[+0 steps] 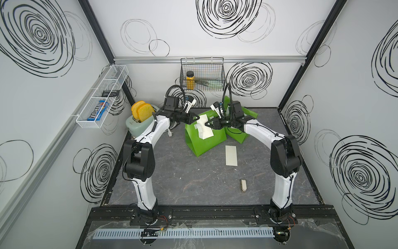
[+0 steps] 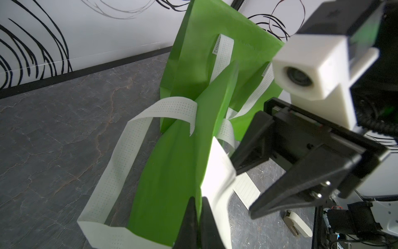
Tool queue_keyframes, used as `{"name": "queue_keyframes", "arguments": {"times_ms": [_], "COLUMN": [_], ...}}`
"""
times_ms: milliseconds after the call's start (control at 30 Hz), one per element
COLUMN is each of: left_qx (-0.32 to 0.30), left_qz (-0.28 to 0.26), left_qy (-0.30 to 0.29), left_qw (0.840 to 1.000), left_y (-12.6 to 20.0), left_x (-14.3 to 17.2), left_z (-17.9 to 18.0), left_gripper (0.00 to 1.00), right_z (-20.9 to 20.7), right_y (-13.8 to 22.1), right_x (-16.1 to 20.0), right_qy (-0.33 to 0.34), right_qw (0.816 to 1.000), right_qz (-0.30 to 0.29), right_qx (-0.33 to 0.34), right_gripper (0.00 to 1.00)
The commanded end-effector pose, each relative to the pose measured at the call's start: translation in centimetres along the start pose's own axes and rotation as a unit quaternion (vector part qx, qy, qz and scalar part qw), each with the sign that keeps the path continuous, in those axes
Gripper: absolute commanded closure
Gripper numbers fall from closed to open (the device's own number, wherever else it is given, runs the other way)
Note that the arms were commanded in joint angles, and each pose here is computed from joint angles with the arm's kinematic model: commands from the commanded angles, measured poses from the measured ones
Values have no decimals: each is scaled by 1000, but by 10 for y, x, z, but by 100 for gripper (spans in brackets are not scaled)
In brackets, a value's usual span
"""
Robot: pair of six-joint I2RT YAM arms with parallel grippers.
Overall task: Staple the receipts to the bags
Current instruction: Hold the receipt from the takeout bag, then move the takeout bag to the center of the board.
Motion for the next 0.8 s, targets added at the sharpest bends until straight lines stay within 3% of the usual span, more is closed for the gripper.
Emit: {"name": "queue_keyframes", "arguments": {"times_ms": [0,267,433,600,767], "left_qx": [14,25,28,36,38], "left_qz": [-2,3,13,19,31], "left_qy": [-15,-30,-46,-57,-71], "left_qw": [1000,999,998,998,996], "left_y": [2,4,2,1,-1], "left_x": [0,12,24,40,55], "left_z": [-11,-39,-66,-89,-106], "left_gripper": [100,100,100,100,100], "right_z": [6,15,19,18,22], "right_y": [16,71,109,130,150], "right_x": [-10,-2,24,79,158], "right_qy": [13,-3,-53,-124,-194], "right_qw": [999,988,972,953,913], "right_qz": [-21,-82,-104,-46,65], "right_qx": [22,134,206,271,353], "right_gripper": [39,28,28,29,32]}}
Point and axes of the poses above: each gripper's point midway between its finger pads, its own y axis back along the fingers, its own z axis along the line the jaws close on, x = y × z, the point moved 5 cm from there along y, back along the fingers
